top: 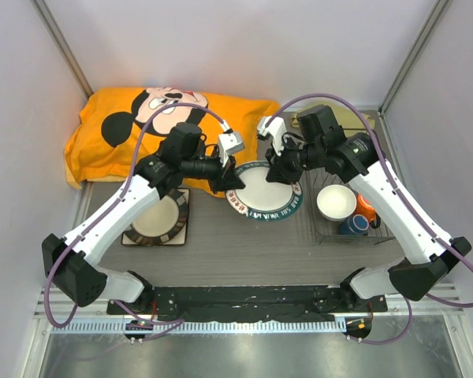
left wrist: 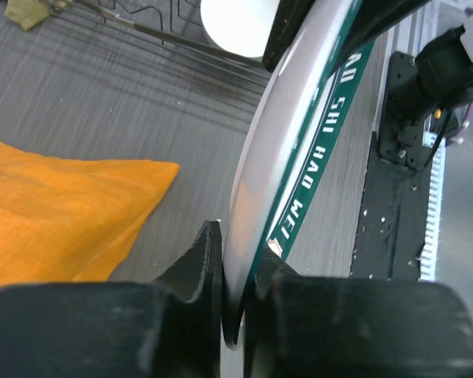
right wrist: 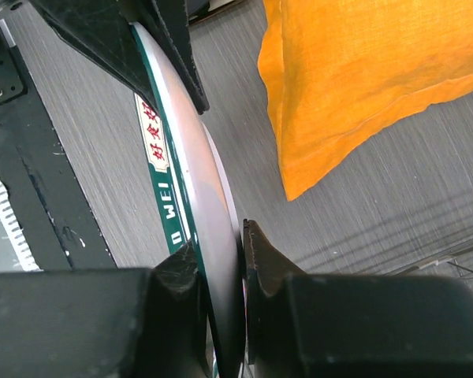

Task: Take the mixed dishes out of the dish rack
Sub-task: Place the plate at the center of the board.

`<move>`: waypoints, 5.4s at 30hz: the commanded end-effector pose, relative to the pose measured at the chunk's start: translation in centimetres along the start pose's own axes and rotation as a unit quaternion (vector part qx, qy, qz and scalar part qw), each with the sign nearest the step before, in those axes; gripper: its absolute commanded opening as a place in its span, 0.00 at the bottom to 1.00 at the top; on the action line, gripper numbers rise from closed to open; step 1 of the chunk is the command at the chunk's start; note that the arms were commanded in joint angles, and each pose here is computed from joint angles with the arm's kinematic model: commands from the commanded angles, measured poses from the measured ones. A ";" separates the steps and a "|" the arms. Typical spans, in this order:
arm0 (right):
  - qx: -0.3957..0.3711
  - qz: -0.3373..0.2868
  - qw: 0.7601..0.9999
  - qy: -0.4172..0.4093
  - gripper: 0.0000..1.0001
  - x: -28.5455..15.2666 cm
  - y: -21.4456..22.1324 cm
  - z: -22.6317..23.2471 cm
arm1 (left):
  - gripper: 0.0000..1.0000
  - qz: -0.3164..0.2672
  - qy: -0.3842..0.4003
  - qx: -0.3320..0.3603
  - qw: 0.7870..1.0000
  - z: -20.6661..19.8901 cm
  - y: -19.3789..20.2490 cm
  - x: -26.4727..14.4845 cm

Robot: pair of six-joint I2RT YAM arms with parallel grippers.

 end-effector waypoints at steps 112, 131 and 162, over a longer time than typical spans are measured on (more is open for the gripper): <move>0.056 0.050 0.981 0.178 0.82 -1.6 3.2 -2.0 | 0.42 0.015 -0.216 -0.501 0.838 16.8 24.5 -22.0; 0.053 0.049 0.983 0.169 0.82 -1.4 3.3 -1.8 | 0.60 0.052 -0.294 -0.469 0.831 16.6 24.2 -23.0; 0.104 0.159 0.926 0.326 0.83 -3.5 8.2 -3.6 | 0.75 0.047 -0.360 -0.379 0.852 13.4 19.0 -24.6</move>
Point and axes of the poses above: each gripper's point midway between its finger pads, its own x axis out along the fingers, its own z axis along the line the jaws close on, y = z × x, the point moved 10 cm from there along -x, back along the fingers, and after that the axes turned 11 degrees about -x, right-handed, at the moved point
